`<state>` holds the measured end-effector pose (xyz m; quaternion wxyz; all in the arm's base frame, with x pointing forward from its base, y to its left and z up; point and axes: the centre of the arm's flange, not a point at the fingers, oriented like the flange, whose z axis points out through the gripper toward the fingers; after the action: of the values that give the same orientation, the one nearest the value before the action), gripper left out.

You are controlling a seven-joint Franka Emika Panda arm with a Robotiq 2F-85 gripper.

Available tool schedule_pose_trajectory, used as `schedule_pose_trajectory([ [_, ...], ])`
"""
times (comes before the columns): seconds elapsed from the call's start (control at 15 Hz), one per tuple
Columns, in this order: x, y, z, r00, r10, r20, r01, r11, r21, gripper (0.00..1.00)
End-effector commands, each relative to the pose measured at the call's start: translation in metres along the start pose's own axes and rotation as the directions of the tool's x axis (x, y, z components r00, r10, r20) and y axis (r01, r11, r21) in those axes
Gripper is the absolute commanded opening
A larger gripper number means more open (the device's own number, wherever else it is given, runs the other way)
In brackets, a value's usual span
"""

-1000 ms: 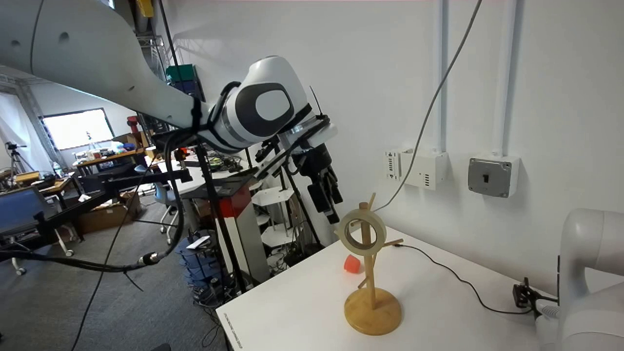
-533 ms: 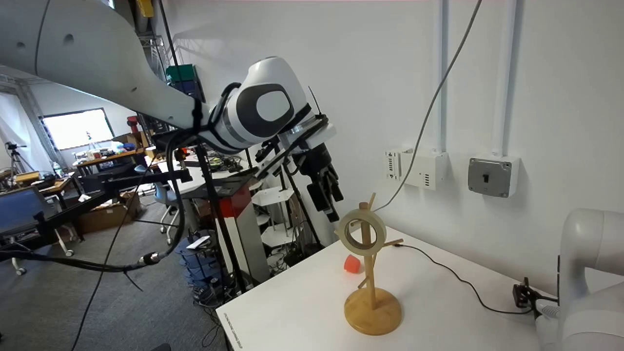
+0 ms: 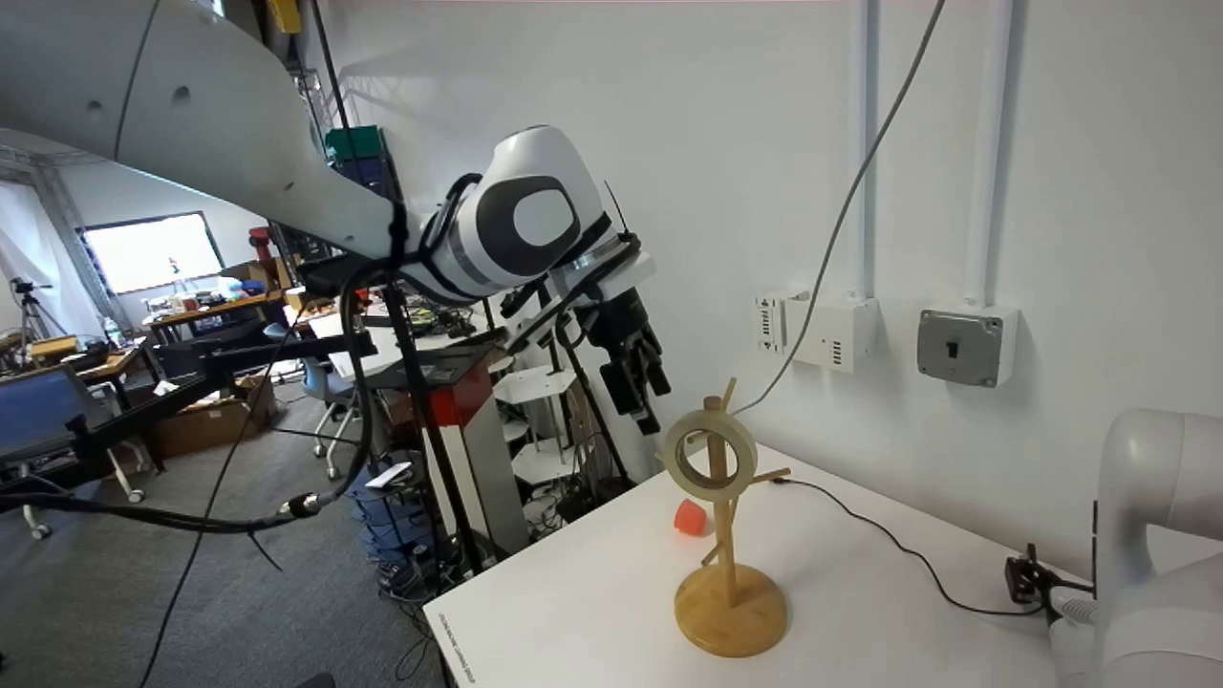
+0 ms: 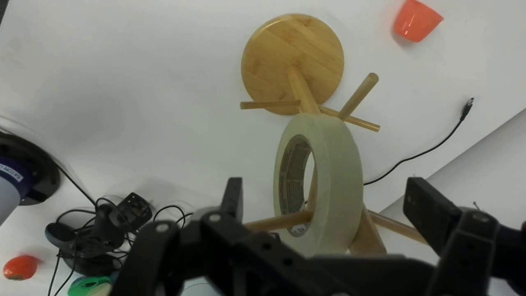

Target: Put the masking tape on the table

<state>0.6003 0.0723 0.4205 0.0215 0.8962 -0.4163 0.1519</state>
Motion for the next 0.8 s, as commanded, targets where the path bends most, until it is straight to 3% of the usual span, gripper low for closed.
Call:
schedule_pose_trajectory([
  [0.0,0.002,-0.018,0.012,1.000,0.017,-0.022,-0.017,1.000,0.004,1.00],
  [0.73,-0.002,-0.026,0.042,1.000,0.004,-0.027,-0.006,0.999,-0.046,1.00],
])
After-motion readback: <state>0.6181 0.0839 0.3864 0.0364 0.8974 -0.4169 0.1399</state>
